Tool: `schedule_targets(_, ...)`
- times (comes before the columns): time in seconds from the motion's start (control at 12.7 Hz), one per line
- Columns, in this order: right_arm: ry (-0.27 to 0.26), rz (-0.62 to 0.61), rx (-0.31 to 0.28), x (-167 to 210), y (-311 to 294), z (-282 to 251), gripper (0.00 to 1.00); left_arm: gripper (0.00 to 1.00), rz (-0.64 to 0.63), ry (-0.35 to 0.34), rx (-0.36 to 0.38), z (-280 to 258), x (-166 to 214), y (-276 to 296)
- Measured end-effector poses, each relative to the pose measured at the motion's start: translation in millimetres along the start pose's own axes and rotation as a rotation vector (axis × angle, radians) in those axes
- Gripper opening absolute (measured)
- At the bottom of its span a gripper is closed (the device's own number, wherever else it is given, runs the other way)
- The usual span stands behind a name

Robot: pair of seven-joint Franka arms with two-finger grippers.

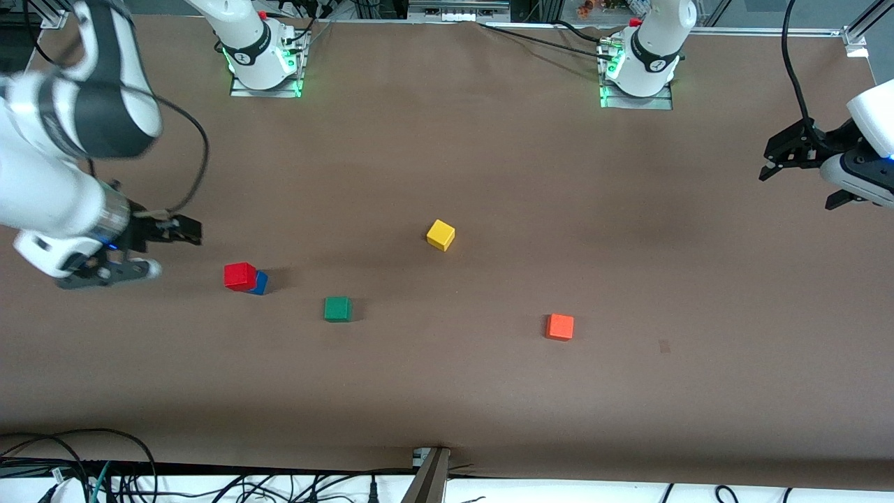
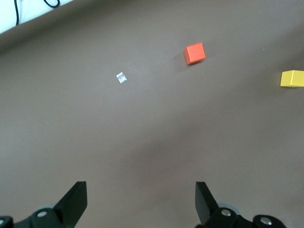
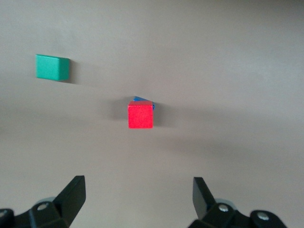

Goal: Pass red block to right arm, stack on blue

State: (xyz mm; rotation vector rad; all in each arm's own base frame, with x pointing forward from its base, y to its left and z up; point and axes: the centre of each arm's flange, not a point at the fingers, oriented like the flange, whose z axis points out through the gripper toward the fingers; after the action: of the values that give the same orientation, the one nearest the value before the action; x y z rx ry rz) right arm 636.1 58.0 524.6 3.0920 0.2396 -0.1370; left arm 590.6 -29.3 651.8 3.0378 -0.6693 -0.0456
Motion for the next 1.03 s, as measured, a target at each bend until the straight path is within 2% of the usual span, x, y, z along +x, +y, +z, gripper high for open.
schedule_targets(0.16, 0.034, 0.019, -0.007, -10, 11, -50, 1.00, 1.00, -0.015, -0.011, 0.006, 0, -7, 2)
schedule_targets(0.24, 0.059, 0.025, -0.033, -15, 16, -74, 1.00, 1.00, -0.039, -0.021, 0.013, 1, -12, 7)
schedule_targets(0.32, 0.039, 0.032, -0.070, -22, 20, -87, 1.00, 1.00, -0.079, -0.032, 0.024, 2, -16, 12)
schedule_targets(0.39, -0.013, 0.040, -0.076, -31, 20, -90, 1.00, 1.00, -0.114, -0.041, 0.035, 3, -20, 19)
schedule_targets(0.47, -0.052, 0.054, -0.061, -36, 20, -87, 1.00, 1.00, -0.145, -0.049, 0.043, 4, -24, 27)
schedule_targets(0.55, -0.058, 0.090, -0.040, -38, 20, -85, 1.00, 1.00, -0.174, -0.052, 0.049, 6, -27, 33)
schedule_targets(0.63, -0.046, 0.145, -0.029, -40, 21, -81, 1.00, 1.00, -0.196, -0.052, 0.053, 10, -32, 38)
schedule_targets(0.79, 0.015, 0.220, -0.018, -52, 22, -70, 1.00, 1.00, -0.219, -0.048, 0.058, 15, -42, 41)
schedule_targets(1.03, 0.040, 0.262, 0.022, -84, 49, -60, 1.00, 1.00, -0.253, -0.044, 0.061, 16, -47, 41)
